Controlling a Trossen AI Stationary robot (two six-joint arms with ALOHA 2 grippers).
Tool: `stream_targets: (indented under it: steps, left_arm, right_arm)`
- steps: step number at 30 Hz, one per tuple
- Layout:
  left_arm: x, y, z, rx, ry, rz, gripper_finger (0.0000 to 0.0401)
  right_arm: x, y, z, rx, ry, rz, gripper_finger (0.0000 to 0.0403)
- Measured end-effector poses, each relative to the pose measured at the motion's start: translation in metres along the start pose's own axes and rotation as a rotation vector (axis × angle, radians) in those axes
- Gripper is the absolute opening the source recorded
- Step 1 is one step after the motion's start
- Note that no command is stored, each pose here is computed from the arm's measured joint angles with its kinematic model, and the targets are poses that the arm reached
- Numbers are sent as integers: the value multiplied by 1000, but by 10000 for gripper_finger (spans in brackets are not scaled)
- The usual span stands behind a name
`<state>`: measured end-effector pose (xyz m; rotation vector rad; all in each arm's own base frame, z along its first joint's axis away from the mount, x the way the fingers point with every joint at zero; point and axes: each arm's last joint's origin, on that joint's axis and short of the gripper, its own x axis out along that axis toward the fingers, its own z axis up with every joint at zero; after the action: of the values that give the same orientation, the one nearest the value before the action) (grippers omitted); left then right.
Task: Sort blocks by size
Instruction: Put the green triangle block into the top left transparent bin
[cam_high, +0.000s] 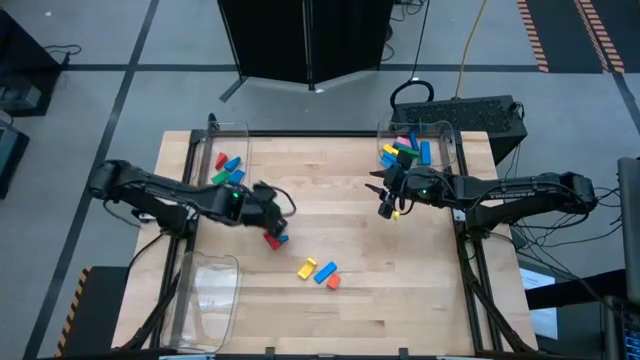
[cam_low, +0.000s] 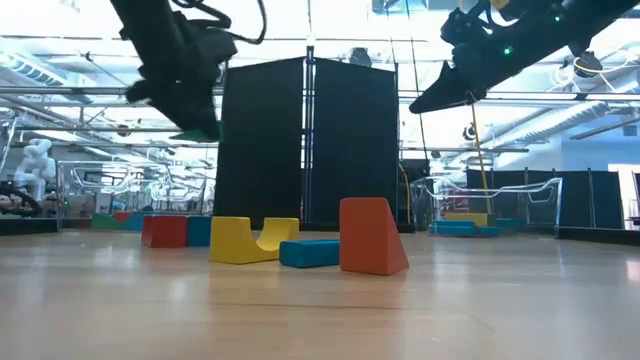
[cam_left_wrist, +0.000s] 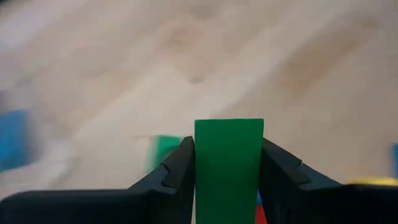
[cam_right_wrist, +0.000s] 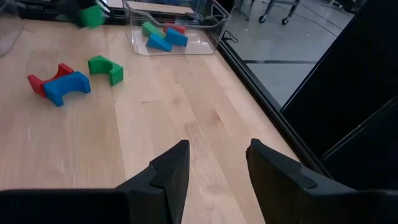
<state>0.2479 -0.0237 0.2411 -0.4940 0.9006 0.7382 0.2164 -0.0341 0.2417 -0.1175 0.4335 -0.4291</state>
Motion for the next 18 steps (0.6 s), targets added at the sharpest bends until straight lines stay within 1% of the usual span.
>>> stream_targets:
  steps: [2,5,8,11,18]
  left_arm:
    - [-5,15,5,-10,5,55,121]
    - [-12,33,13,-28,-3,99,121]
    - [-20,46,22,-45,-38,97,121]
    - [-26,58,29,-69,-63,102,121]
    - [-31,84,34,-86,-35,186,121]
  right_arm:
    - [0,0,0,1,-2,0,153]
    - [0,0,0,-8,-4,0,153]
    - [0,-1,1,-40,-5,-5,153]
    - [1,-5,1,-36,-7,-20,153]
    - [4,-13,0,-2,3,-56,153]
